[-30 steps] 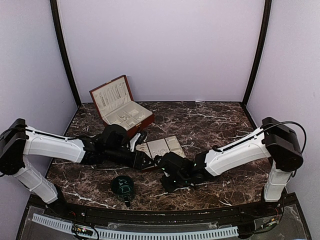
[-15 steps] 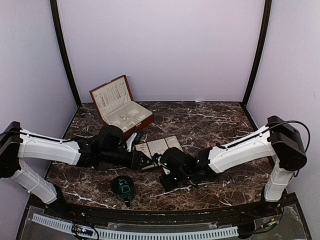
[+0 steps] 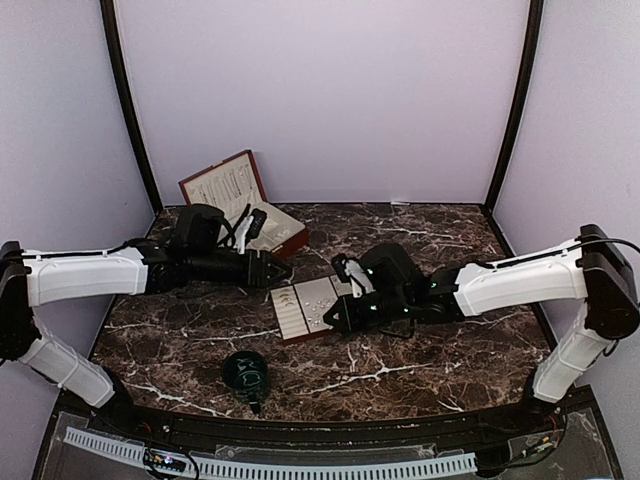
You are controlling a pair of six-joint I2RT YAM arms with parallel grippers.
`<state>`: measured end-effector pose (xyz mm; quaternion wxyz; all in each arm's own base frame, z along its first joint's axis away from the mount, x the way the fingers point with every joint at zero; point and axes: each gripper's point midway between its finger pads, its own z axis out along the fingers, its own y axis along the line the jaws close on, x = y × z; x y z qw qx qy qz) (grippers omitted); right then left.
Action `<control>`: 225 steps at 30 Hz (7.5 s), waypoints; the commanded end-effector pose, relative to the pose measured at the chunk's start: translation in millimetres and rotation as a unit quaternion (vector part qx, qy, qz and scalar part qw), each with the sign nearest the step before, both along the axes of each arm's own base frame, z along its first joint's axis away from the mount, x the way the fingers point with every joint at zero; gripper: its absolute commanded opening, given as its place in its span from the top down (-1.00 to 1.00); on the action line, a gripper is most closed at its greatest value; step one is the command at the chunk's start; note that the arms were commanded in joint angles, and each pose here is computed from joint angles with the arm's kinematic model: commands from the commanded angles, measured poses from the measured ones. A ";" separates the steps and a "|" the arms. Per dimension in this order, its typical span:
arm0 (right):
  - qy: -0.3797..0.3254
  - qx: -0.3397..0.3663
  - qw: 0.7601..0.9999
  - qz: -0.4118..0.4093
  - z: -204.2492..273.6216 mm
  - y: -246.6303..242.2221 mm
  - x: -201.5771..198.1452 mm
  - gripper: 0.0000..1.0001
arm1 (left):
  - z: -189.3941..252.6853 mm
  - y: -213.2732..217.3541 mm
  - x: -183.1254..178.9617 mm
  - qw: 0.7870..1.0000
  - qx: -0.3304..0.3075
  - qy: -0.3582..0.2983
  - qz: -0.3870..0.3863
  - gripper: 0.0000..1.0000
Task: Organize the mixed jewelry
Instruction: Pick up the earring from the center of the board, then pass from the right arm to the left, then pass from the left arm to the right, then adjust the compartment layer at the center of the board.
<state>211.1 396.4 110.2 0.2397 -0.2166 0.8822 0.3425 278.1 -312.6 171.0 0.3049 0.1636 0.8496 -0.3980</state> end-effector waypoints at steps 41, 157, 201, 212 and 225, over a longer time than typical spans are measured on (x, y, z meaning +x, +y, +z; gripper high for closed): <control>0.038 0.351 0.935 -0.026 205.2 10.9 43.3 1.00 | 99.3 -58.1 -13.1 0.900 -0.113 -0.408 -0.103 0.19; 0.114 0.178 0.955 0.208 119.4 11.9 -36.4 0.56 | 37.9 -75.0 -99.3 0.903 -0.053 -0.243 -0.349 1.00; 0.129 0.204 0.969 0.053 104.1 -6.5 9.7 1.00 | 22.6 -54.2 -86.7 0.924 0.009 -0.249 -0.291 0.06; 0.123 0.270 0.950 -0.101 71.2 -18.7 45.3 1.00 | 37.7 10.6 -6.4 0.985 -0.029 -0.142 -0.095 -0.21; 0.100 0.229 0.957 -0.149 22.2 1.0 82.0 1.00 | 1.9 35.0 30.1 0.996 0.026 -0.083 -0.021 -0.19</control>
